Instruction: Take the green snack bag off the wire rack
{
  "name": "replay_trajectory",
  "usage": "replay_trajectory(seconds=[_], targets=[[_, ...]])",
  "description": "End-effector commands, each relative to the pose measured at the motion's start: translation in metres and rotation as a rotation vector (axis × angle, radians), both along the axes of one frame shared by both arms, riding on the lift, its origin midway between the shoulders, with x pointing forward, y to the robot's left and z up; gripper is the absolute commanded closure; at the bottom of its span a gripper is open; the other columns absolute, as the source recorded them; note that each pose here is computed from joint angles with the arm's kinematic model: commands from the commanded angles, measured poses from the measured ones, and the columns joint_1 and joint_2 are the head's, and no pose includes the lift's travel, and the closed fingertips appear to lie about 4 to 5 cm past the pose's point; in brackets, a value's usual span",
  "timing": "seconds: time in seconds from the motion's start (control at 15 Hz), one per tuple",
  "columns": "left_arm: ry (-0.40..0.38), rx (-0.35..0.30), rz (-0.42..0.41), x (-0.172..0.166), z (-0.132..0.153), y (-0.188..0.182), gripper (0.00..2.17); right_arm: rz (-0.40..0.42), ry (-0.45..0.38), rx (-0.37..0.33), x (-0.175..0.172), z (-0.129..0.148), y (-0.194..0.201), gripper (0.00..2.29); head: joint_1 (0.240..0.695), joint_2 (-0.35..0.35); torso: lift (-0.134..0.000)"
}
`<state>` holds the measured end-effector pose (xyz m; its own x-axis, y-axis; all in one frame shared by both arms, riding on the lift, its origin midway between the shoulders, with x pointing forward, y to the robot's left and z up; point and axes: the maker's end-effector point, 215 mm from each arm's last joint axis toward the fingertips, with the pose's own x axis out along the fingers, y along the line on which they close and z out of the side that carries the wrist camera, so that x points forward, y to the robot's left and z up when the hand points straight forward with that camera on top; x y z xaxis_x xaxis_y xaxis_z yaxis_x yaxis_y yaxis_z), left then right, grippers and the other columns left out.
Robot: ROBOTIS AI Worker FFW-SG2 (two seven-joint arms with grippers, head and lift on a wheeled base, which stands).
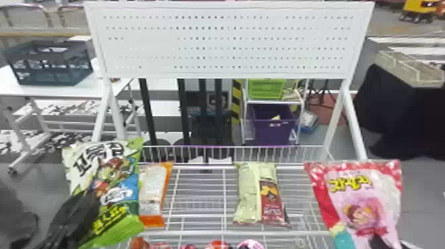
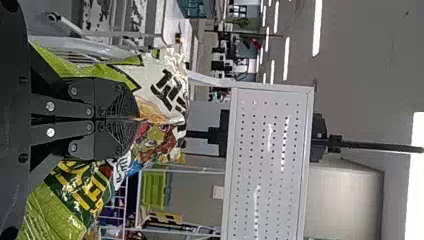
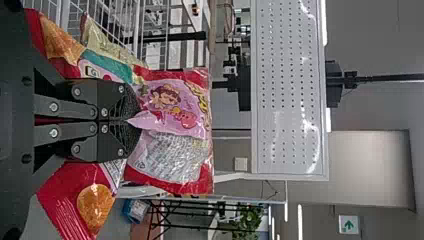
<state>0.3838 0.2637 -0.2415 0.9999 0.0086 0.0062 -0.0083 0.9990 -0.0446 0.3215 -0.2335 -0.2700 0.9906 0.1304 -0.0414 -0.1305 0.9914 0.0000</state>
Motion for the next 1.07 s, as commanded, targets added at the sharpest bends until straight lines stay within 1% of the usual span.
replay_trajectory(seconds=[0.0,1.0], targets=[[0.001,0.004,0.004,-0.0009,-0.001,0.0011,1.89,0.0,-0.003,0.002,-0.0002,0.0012,0.0005,2.18,0.499,0.0,0.0],[-0.005,0.012,0.018,0.0014,0.0002,0.0078,1.89,-0.003,-0.003,0.001,0.0005,0.0006,-0.0006,2.18,0.499,0.0,0.0]])
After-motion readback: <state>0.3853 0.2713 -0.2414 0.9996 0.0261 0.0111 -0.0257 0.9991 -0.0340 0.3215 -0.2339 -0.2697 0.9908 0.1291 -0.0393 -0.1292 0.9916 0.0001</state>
